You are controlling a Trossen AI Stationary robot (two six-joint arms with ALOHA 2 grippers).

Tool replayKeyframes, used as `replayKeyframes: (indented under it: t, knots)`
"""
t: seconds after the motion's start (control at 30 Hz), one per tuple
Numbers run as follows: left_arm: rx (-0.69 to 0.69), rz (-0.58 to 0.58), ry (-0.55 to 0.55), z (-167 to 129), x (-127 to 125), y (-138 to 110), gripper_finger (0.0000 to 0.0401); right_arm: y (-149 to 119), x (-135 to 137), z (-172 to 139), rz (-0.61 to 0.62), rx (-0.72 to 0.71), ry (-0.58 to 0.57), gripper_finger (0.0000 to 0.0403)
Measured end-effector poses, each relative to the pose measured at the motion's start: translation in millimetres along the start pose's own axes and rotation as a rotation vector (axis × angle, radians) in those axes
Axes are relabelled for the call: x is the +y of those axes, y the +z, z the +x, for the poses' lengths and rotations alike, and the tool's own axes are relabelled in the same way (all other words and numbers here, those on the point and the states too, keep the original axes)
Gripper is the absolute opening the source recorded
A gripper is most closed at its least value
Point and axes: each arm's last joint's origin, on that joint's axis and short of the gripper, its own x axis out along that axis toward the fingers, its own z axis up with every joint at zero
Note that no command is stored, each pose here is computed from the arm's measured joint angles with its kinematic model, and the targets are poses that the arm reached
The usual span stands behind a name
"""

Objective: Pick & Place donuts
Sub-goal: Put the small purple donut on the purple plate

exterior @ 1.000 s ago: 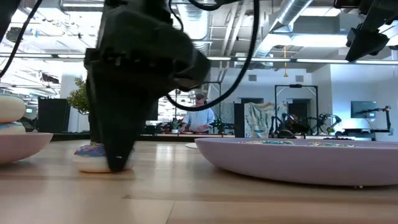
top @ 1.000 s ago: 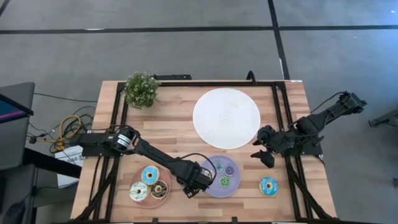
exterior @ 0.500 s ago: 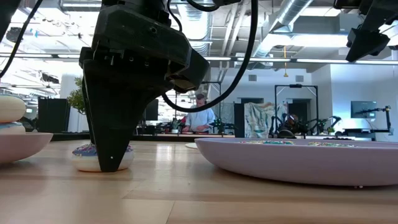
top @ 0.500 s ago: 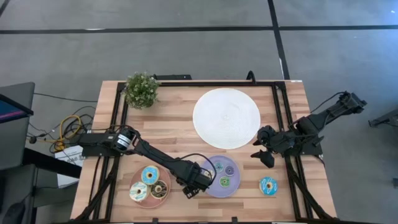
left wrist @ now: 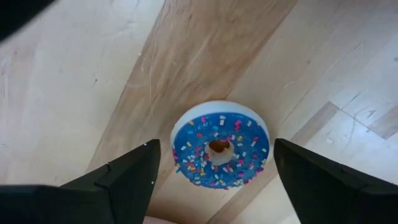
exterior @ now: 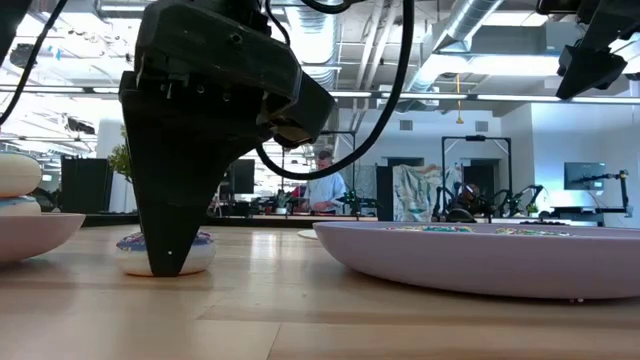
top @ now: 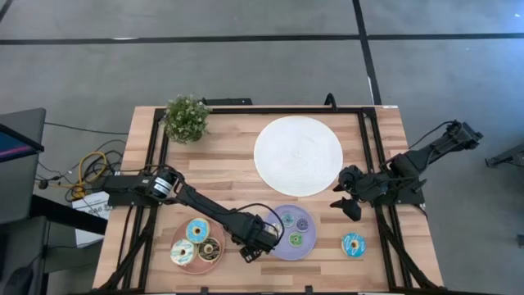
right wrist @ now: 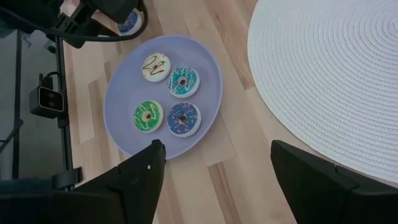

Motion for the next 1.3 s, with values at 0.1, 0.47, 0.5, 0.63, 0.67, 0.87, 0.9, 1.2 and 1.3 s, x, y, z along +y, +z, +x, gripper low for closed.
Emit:
replayKeyframes:
  t: [0.1,0.47,0.5,0.63,0.67,0.87,0.9,1.2,1.3]
  knots:
    - [0.000,0.000,0.000,0.0,0.0,0.0,0.0283,0.0,0.0,0.0,0.001,0.000,0.000,0.0282]
    - [0.001,-0.026,-0.002,-0.2,-0.1,0.0,0.0224,0.0,0.0,0.0,0.009,-0.001,0.000,0.0282]
    - [0.002,-0.030,-0.003,-0.2,-0.1,-0.1,0.0221,0.0,0.0,0.0,0.009,-0.001,0.000,0.0282]
    - [0.047,-0.086,-0.031,-0.5,0.0,0.2,0.0214,0.0,0.0,0.0,0.009,0.000,-0.001,0.0282]
    - [0.059,-0.095,-0.038,-0.6,0.2,0.6,0.0213,0.0,0.0,0.0,0.009,0.000,-0.001,0.0282]
    - [0.052,-0.117,-0.059,-9.5,0.9,8.0,0.0213,0.0,0.0,0.0,0.008,-0.001,0.000,0.0282]
    - [0.033,-0.116,-0.068,-13.8,-0.6,9.9,0.0213,0.0,0.0,0.0,0.008,-0.001,0.000,0.0282]
    - [-0.231,-0.162,-0.190,-66.7,-18.6,30.4,0.0213,0.0,0.0,0.0,0.008,0.000,-0.001,0.0282]
    - [-0.319,-0.167,-0.250,-75.1,-25.0,36.0,0.0213,0.0,0.0,0.0,0.008,0.000,-0.001,0.0282]
